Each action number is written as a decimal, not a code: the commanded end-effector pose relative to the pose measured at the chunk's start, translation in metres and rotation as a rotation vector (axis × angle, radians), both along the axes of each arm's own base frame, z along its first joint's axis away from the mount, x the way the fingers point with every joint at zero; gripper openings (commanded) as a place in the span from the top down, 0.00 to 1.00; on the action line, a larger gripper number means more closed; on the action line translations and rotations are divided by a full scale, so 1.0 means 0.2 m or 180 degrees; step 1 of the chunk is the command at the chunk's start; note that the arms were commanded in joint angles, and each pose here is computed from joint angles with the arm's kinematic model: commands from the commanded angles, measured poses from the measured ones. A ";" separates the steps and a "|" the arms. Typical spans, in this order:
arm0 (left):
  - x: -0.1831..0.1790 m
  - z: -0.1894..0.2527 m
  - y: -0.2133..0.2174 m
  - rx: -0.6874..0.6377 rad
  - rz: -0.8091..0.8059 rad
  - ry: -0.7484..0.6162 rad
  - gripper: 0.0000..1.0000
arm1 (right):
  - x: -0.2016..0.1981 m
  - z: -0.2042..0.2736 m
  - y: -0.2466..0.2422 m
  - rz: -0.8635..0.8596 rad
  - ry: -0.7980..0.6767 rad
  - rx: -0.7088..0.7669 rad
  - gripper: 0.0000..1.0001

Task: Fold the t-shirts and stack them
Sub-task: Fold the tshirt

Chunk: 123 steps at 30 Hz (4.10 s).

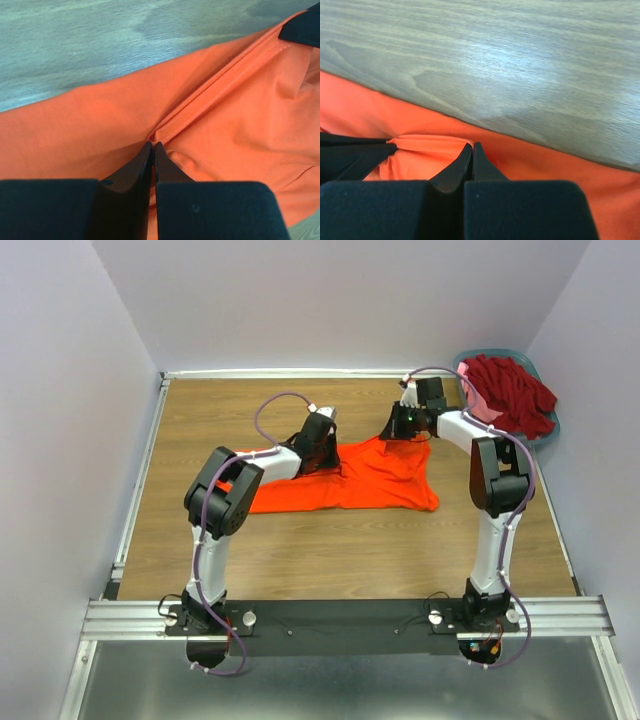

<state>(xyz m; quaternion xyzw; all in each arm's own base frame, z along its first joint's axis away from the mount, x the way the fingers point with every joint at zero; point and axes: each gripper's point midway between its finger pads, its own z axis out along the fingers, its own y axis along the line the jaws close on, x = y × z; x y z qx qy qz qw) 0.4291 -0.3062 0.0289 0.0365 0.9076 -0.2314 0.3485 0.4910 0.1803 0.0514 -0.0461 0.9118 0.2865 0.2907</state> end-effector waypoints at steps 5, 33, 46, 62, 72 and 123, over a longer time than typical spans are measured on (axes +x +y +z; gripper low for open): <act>0.03 0.13 0.05 -0.0076 0.0168 -0.0122 0.88 | 0.08 0.14 -0.03 -0.0230 -0.0147 0.0046 0.92; 0.00 0.58 -0.10 -0.0042 0.0036 -0.0455 0.45 | -0.60 0.25 -0.15 -0.0466 0.0521 0.0486 0.59; -0.05 0.12 -0.13 -0.0242 -0.0040 0.0066 0.59 | -0.64 -0.06 -0.31 -0.1083 0.0830 0.0343 0.60; 0.05 0.40 0.76 0.0608 0.1185 -0.0397 0.35 | -0.63 0.24 -0.34 -0.1383 0.0274 -0.0035 0.52; -0.02 0.06 0.99 0.0900 0.1419 0.0236 0.33 | -0.85 0.04 0.01 -0.1262 0.0782 -0.0125 0.45; -0.95 0.12 0.18 0.0388 -0.0312 0.0533 0.56 | -0.54 0.00 0.13 -0.0891 0.0553 -0.0161 0.79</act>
